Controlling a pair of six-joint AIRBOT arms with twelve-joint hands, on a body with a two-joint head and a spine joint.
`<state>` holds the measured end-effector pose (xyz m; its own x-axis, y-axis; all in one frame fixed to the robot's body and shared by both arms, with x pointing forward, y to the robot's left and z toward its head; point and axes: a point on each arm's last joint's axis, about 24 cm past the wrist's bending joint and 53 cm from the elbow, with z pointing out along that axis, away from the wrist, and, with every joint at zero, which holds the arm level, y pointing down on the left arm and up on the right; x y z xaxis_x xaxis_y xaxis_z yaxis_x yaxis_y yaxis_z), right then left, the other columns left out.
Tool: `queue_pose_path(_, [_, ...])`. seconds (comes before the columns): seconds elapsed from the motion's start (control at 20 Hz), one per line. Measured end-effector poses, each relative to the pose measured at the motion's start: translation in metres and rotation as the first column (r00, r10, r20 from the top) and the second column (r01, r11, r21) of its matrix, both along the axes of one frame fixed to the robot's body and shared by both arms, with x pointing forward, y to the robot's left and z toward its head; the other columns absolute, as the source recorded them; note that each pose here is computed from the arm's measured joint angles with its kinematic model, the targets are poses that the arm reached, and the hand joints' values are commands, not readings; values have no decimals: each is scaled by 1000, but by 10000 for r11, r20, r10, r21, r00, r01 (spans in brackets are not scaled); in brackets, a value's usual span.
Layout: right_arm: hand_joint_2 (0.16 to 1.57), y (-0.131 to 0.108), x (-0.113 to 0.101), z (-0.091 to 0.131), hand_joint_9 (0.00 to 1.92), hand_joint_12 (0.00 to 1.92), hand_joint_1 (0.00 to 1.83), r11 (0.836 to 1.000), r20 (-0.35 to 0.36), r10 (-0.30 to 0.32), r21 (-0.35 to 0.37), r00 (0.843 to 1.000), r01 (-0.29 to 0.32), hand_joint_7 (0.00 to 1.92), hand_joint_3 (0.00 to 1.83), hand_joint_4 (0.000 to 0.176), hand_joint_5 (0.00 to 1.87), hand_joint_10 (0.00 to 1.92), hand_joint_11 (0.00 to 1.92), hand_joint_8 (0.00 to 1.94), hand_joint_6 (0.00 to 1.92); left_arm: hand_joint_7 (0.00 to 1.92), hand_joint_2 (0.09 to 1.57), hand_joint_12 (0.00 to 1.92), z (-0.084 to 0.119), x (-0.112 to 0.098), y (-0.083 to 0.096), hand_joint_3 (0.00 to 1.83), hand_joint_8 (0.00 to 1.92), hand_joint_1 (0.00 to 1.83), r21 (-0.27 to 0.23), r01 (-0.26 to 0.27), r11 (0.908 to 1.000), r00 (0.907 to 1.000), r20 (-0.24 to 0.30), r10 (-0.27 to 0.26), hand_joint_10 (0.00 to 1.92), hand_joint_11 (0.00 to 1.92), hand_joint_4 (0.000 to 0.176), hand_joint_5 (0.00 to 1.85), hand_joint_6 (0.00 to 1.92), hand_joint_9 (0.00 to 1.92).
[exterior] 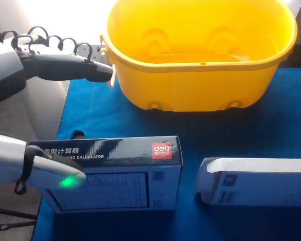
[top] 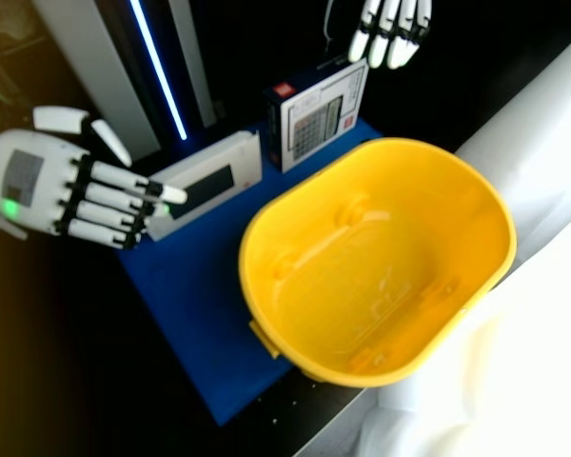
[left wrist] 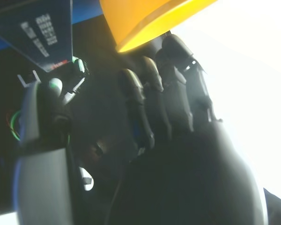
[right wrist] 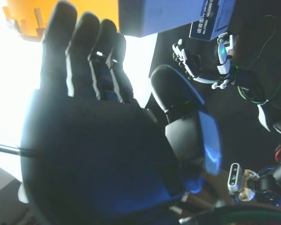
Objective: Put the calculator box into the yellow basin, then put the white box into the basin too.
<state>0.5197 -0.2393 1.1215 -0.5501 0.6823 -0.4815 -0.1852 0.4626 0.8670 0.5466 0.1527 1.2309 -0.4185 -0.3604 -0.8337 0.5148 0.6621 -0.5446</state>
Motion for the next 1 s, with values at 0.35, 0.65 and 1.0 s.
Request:
queue_pose_path(0.35, [861,0,0,0,417,1156,561,10000,14,-7,-8,10000,7,457,0,0,461,101,0,0,0,338,837,985,-6,3,0,5,0,629,101,-46,9999,10000,-85,47,25,0,69,399,0,310])
queue_pose_path(0.65, [816,-15,13,4,474,1269,518,9991,298,-348,-237,9989,356,458,0,0,433,80,27,8,6,333,833,1035,-42,16,-5,2,2,549,131,-57,9999,9951,-983,69,26,0,71,390,0,334])
queue_pose_path(1.0, [741,-5,25,-28,411,1147,675,9990,-344,-409,-172,9986,403,424,0,0,404,43,0,12,8,337,805,1083,-65,17,-6,0,3,594,229,-108,9997,9872,-1589,143,21,0,111,371,2,360])
